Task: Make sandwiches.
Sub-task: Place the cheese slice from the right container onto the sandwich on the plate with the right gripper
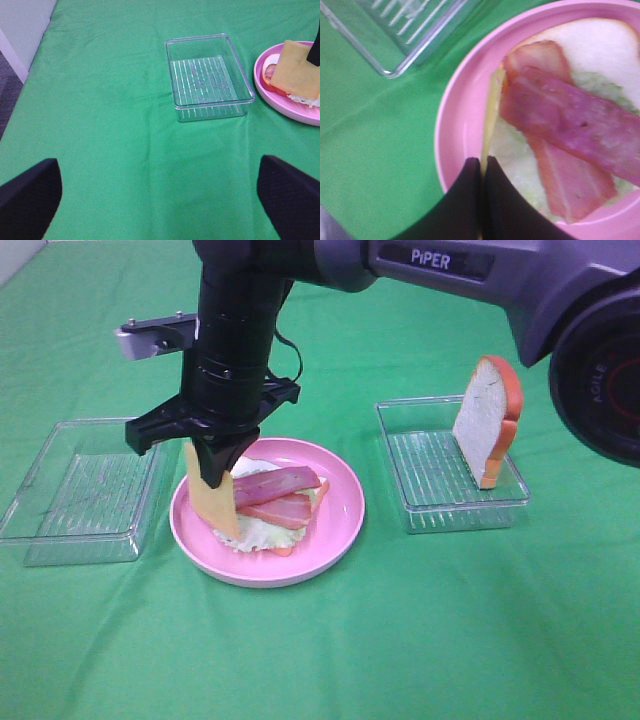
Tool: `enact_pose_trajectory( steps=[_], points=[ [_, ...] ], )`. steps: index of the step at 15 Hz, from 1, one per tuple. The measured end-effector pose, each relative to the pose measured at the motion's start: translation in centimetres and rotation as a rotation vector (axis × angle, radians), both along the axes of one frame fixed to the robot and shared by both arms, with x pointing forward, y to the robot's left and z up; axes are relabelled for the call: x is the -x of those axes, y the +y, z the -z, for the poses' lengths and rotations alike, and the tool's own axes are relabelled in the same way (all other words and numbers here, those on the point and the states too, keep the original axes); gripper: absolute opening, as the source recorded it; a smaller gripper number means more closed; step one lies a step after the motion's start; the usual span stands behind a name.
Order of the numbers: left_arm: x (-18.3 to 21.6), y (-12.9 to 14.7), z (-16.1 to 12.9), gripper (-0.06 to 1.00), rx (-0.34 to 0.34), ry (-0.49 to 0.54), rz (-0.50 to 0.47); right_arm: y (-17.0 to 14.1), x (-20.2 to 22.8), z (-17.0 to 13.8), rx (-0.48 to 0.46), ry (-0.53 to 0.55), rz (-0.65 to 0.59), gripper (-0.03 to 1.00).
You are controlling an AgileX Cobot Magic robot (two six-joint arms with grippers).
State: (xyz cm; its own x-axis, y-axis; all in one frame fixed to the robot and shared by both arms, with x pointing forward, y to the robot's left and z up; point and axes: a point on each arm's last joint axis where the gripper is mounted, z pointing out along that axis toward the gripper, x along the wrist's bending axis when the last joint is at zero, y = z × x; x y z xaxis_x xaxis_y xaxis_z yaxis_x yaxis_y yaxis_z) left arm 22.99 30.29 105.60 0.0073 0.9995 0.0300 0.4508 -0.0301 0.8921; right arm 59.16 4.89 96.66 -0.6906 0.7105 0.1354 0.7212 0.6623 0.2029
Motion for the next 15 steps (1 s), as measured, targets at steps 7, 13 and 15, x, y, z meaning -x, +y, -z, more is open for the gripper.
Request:
enact_pose_trajectory(
  steps=[7,13,15],
  points=[
    [0.0,0.0,0.0,0.99,0.000,0.000,0.000,-2.9,-2.8,0.5,0.020,-0.003,0.078,0.02],
    [0.0,0.0,0.0,0.99,0.000,0.000,0.000,-3.3,-3.4,3.5,0.116,-0.001,0.127,0.02],
    [0.0,0.0,0.0,0.99,0.000,0.000,0.000,-3.5,-3.6,3.5,0.137,-0.019,0.133,0.02]
  ],
)
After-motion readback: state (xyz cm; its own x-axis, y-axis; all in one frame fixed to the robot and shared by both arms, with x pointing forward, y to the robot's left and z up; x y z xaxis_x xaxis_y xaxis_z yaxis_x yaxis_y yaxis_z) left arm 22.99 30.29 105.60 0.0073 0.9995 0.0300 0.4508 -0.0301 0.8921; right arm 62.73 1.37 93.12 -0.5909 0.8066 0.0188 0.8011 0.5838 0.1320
